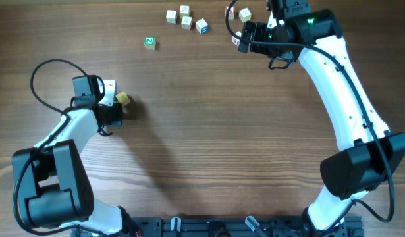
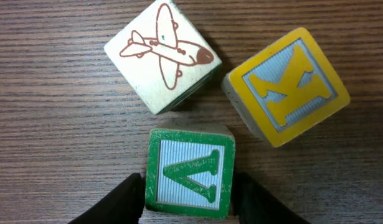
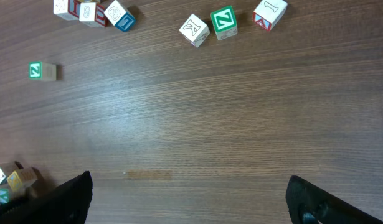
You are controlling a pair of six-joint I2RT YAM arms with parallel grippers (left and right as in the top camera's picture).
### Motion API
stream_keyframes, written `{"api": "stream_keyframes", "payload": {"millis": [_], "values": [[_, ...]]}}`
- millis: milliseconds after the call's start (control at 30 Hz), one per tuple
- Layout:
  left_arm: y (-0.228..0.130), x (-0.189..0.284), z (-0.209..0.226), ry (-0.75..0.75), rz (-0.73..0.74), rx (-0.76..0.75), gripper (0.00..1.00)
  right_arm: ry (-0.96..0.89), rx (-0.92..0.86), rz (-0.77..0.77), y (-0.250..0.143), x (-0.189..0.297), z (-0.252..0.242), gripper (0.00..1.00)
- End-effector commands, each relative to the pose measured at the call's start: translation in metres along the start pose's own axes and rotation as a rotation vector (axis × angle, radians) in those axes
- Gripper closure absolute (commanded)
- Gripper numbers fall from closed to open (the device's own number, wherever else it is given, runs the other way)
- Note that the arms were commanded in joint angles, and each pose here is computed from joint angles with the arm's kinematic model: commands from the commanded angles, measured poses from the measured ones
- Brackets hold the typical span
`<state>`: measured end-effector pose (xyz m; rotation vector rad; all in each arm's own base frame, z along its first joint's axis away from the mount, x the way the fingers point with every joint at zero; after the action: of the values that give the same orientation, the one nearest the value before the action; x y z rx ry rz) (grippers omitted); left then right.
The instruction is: Form a circle
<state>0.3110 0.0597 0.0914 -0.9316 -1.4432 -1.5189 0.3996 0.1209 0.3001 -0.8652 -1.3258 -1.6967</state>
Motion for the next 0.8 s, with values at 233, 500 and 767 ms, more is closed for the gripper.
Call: {"api": "stream_keyframes", "payload": {"millis": [233,500,767], "values": [[0.007,0.021,0.002,0.000,-0.063,-0.004,0.00,-0.011,-0.003,-0.026,0.002,0.006,0.000,0.00],[0.030,0.105,0.002,-0.027,-0.364,0.172,0.00,-0.011,-0.003,-0.026,0.002,0.006,0.000,0.00],[0.025,0.113,-0.002,-0.128,-0.346,0.476,0.00,-0.011,-0.003,-0.026,0.002,0.006,0.000,0.00]]}}
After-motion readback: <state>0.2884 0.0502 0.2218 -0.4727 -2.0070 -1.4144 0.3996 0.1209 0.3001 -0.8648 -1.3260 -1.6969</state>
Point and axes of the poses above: each gripper's point midway between its finger pads, its own x axis back along the fingers, its own z axis along the line the jaws close on, y = z × x, the point moved 10 cm from there along x, back along the fingers, and after that the axes turned 3 degrees about x, right-handed, at the moved point
